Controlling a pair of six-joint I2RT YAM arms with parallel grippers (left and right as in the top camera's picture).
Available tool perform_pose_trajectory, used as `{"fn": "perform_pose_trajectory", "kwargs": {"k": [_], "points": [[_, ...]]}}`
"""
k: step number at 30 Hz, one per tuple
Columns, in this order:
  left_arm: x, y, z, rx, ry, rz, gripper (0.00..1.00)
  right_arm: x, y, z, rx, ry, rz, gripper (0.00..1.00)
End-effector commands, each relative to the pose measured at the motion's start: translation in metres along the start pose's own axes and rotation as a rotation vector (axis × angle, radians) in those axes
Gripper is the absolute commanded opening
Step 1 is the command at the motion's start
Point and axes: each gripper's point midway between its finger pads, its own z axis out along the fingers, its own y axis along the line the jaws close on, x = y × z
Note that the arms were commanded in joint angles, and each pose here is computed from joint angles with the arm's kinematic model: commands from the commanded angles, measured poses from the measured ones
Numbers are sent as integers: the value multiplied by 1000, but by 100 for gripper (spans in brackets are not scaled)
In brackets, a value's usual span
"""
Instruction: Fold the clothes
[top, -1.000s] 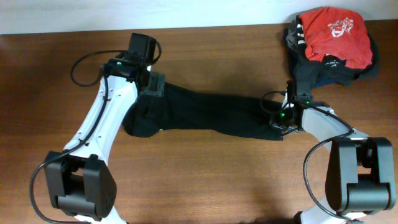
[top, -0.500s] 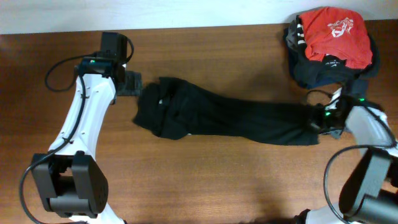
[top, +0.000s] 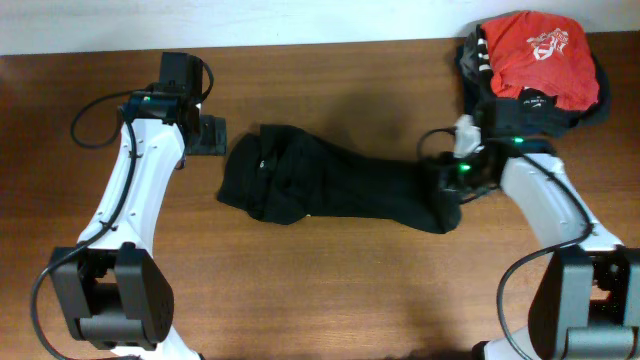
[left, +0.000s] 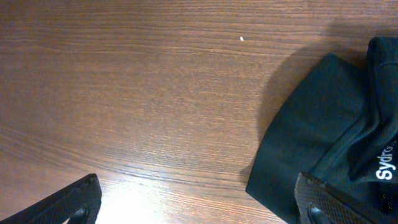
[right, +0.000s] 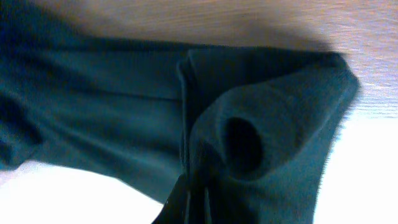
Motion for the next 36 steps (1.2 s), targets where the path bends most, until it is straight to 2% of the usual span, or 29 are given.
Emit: {"fn": "perform_pose_trajectory", "kwargs": {"k": [1, 5, 7, 8, 9, 10, 11, 14, 17, 21, 29, 31, 36], "points": [[-4, 0, -1, 8, -8, 12, 99, -2, 37, 12, -9, -7, -74, 5], [-4, 0, -1, 9, -8, 11, 99, 1, 68, 28, -40, -6, -139, 5], [-4, 0, -1, 9, -8, 11, 99, 3, 85, 34, -59, -12, -187, 9], [-4, 0, -1, 9, -8, 11, 99, 4, 89, 34, -63, -14, -196, 20], [-4, -1, -1, 11, -8, 11, 99, 6, 97, 36, -72, -15, -219, 72], [-4, -1, -1, 11, -8, 11, 99, 7, 100, 36, -74, -15, -225, 82], [-4, -1, -1, 11, -8, 11, 99, 6, 102, 35, -76, -16, -228, 88], [-4, -8, -2, 51, -6, 11, 99, 3, 106, 24, -85, -9, -227, 89], [1, -28, 0, 165, 13, 24, 99, -4, 114, -8, -87, -3, -279, 89], [17, -63, 15, 344, 73, 146, 99, -16, 97, -32, 14, -7, -262, 89], [54, -76, 86, 406, 242, 292, 99, -20, 59, -41, 61, 14, -186, 91], [55, -72, 99, 442, 245, 282, 99, -20, 54, -42, 67, 17, -180, 91], [46, -87, 94, 722, 152, 295, 99, -21, 51, -43, 68, 14, -174, 91]]}}
